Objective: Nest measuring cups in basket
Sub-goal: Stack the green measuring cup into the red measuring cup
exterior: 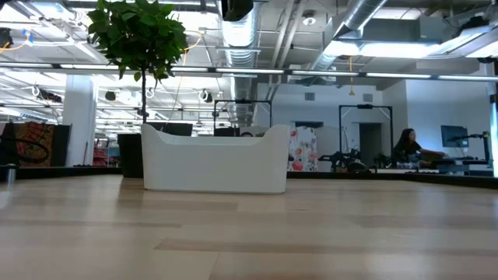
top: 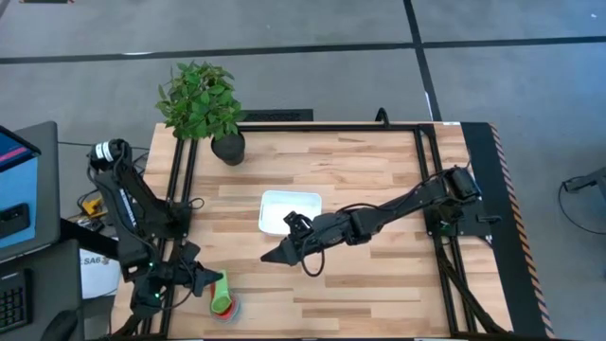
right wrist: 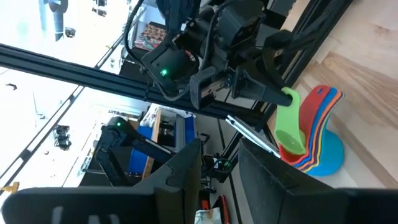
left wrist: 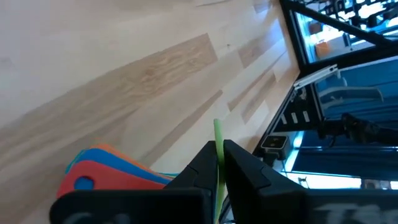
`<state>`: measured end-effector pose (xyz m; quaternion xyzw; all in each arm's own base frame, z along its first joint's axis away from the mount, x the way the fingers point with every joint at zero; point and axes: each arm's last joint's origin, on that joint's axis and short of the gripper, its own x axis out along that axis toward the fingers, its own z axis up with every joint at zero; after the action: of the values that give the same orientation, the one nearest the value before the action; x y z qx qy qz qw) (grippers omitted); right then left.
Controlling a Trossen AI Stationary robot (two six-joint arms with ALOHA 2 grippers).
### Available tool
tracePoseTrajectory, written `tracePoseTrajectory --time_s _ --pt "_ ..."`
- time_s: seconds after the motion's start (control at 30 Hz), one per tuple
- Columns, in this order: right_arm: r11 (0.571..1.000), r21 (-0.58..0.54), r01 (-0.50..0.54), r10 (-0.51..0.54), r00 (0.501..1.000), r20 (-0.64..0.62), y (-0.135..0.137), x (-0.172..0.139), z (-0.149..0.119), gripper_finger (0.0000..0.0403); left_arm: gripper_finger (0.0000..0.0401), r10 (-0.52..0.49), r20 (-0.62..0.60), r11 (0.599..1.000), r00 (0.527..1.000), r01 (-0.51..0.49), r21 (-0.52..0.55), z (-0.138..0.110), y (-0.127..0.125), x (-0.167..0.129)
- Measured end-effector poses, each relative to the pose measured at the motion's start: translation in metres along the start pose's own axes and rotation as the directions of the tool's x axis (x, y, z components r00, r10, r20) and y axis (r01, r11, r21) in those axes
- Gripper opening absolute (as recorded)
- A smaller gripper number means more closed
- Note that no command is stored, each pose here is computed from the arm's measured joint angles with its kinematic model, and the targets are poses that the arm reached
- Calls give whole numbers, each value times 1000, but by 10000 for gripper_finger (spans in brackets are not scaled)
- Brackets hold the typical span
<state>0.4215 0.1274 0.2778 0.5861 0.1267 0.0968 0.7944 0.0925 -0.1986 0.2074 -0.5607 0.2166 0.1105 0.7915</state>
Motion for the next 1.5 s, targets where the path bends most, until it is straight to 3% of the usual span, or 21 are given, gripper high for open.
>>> tracePoseTrajectory --time_s 0.2,0.37,0.53,0.8,1.03,1.3,1.5 --pt "1000 -1 -2 2 1000 -5 0 0 0 133 60 6 -15 1000 1000 -5 20 11 -2 -8" --pt "1000 -5 -2 2 1000 -6 0 0 0 136 113 76 -104 997 992 -72 38 17 0 -14" --pt "1000 -8 -1 1 1000 -6 0 0 0 136 143 92 -133 995 987 -88 37 22 0 -17" --pt "1000 -12 2 -2 1000 -5 0 0 0 138 151 136 -170 991 976 -132 36 29 3 -23" --pt "1000 -16 9 -9 1000 -7 -1 0 0 137 151 57 -119 998 991 -53 41 42 -6 -31" --pt "1000 -28 12 -12 1000 -6 -2 0 3 136 151 100 -91 994 991 -96 48 46 -1 -32" --pt "999 -34 13 -13 1000 -7 -2 0 3 138 151 53 -91 997 994 -48 61 46 -9 -26"
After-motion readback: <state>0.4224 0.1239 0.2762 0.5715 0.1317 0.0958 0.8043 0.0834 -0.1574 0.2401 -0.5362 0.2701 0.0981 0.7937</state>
